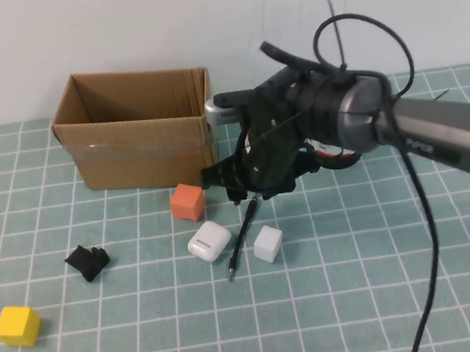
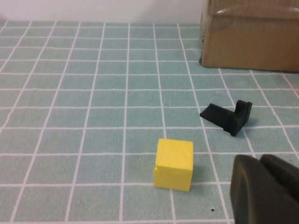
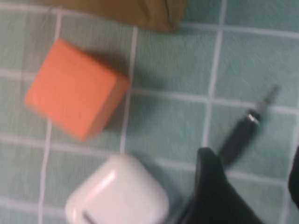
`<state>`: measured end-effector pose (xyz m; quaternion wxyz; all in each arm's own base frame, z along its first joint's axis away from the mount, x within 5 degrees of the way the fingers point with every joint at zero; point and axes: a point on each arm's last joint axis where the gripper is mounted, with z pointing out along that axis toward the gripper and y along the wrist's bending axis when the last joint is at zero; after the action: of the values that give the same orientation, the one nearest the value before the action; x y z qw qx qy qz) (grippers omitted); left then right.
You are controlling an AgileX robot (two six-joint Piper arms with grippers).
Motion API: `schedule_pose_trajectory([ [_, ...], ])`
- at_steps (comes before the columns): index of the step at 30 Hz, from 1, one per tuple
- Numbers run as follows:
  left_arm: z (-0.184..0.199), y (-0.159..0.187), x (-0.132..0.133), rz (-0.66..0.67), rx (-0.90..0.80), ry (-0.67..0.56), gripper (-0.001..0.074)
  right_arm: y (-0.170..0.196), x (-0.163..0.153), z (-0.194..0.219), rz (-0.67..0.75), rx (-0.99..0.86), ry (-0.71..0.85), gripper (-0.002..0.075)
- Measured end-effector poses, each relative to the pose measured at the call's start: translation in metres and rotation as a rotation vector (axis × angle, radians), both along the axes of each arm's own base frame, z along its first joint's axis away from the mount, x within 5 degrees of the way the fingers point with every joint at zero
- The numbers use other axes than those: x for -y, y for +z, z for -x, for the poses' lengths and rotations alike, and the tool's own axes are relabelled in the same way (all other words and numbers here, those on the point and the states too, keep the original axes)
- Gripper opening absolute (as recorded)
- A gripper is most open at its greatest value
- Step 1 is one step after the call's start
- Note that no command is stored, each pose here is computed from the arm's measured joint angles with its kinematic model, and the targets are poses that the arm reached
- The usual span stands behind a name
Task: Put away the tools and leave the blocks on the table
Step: Pick up the long Screwdriver from the table
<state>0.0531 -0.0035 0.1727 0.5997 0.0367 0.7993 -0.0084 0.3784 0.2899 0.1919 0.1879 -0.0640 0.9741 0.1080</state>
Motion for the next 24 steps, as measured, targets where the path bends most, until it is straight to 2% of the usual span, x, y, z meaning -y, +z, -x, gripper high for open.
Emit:
schedule_pose_trajectory([
  [12, 0.000, 0.000, 0.000, 0.000, 0.000, 0.000, -0.0003, -0.034, -0.009, -0.015, 0.048, -0.064, -0.059, 0.0301],
  [19, 0.000, 0.000, 0.000, 0.000, 0.000, 0.000, -0.0003, -0.035, -0.009, -0.016, 0.060, -0.062, -0.053, 0.0292],
  [22, 0.000, 0.000, 0.000, 0.000, 0.000, 0.000, -0.0003, -0.035, -0.008, -0.016, 0.082, -0.065, -0.040, 0.0235],
  [24, 0.000, 0.000, 0.000, 0.000, 0.000, 0.000, -0.0003, -0.036, -0.007, -0.016, 0.098, -0.070, -0.033, 0.0157],
])
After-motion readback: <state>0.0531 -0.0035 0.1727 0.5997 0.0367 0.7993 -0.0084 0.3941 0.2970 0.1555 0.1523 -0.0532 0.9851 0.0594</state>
